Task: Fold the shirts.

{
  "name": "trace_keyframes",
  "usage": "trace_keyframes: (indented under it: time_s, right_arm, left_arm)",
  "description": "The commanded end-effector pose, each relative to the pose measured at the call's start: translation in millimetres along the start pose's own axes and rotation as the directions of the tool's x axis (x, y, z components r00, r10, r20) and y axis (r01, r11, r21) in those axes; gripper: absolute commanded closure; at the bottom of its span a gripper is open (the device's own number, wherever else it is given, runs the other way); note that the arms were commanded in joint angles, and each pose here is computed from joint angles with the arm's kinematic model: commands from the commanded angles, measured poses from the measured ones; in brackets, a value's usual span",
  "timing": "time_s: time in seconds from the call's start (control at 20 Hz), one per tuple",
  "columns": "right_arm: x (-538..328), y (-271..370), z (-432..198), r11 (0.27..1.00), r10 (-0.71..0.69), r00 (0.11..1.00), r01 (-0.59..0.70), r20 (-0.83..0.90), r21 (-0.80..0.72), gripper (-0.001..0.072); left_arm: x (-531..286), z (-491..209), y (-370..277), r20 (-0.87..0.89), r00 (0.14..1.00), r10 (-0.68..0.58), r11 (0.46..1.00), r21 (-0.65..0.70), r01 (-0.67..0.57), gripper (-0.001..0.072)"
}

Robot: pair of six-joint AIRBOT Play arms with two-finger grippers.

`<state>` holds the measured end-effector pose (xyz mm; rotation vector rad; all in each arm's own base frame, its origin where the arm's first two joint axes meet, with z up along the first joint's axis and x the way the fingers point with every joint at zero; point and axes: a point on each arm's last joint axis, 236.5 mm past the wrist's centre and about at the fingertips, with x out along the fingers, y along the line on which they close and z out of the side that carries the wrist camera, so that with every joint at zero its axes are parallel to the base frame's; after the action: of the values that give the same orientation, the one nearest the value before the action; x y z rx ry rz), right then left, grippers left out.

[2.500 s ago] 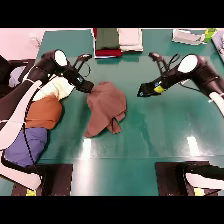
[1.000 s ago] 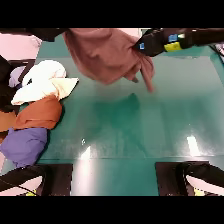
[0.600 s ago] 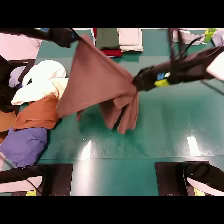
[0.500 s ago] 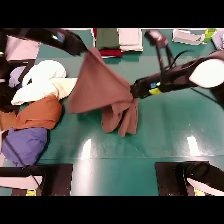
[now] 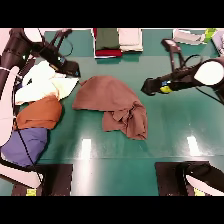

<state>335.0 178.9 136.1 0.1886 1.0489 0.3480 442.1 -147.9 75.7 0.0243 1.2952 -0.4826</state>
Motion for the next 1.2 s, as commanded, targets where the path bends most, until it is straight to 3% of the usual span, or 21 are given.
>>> trace_keyframes:
  time_s: [0.0, 0.15, 0.3, 0.7, 0.75, 0.85, 0.9, 1.15]
  right_arm:
    - [-16, -20, 6, 0.999, -0.026, 0.999, 0.025, 0.032, 0.046, 0.0259]
    - [-11, -21, 6, 0.998, -0.027, 0.999, 0.026, 0.025, 0.05, 0.0259]
    - [-3, -23, 4, 0.998, -0.033, 0.999, 0.032, 0.002, 0.054, 0.0259]
    - [1, -24, 4, 0.998, -0.036, 0.999, 0.036, -0.006, 0.056, 0.026]
    - [1, -24, 4, 0.998, -0.036, 0.999, 0.036, -0.006, 0.056, 0.026]
    - [1, -24, 3, 0.998, -0.037, 0.999, 0.038, -0.01, 0.056, 0.026]
    - [1, -25, 0, 0.998, -0.04, 0.999, 0.041, -0.021, 0.055, 0.026]
    - [15, -64, -80, 0.986, -0.152, 0.953, 0.165, -0.262, 0.028, 0.0261]
  left_arm:
    - [37, -58, 34, -0.192, 0.981, 0.03, 0.993, -0.108, -0.051, 0.017]
    - [76, -98, 44, -0.288, 0.957, 0.025, 0.985, -0.156, -0.072, 0.0147]
    - [98, -103, 50, -0.261, 0.965, 0.028, 0.972, -0.217, -0.087, 0.0138]
    - [122, -124, 32, -0.281, 0.957, -0.068, 0.966, -0.257, -0.006, 0.0142]
    - [121, -123, 32, -0.278, 0.958, -0.069, 0.966, -0.257, -0.005, 0.0172]
    - [121, -123, 32, -0.276, 0.958, -0.07, 0.971, -0.24, 0.002, 0.0585]
    - [120, -121, 31, -0.271, 0.96, -0.069, 0.975, -0.223, 0.007, 0.0683]
    - [61, -75, 26, -0.048, 0.999, 0.003, 0.99, -0.141, -0.009, 0.0683]
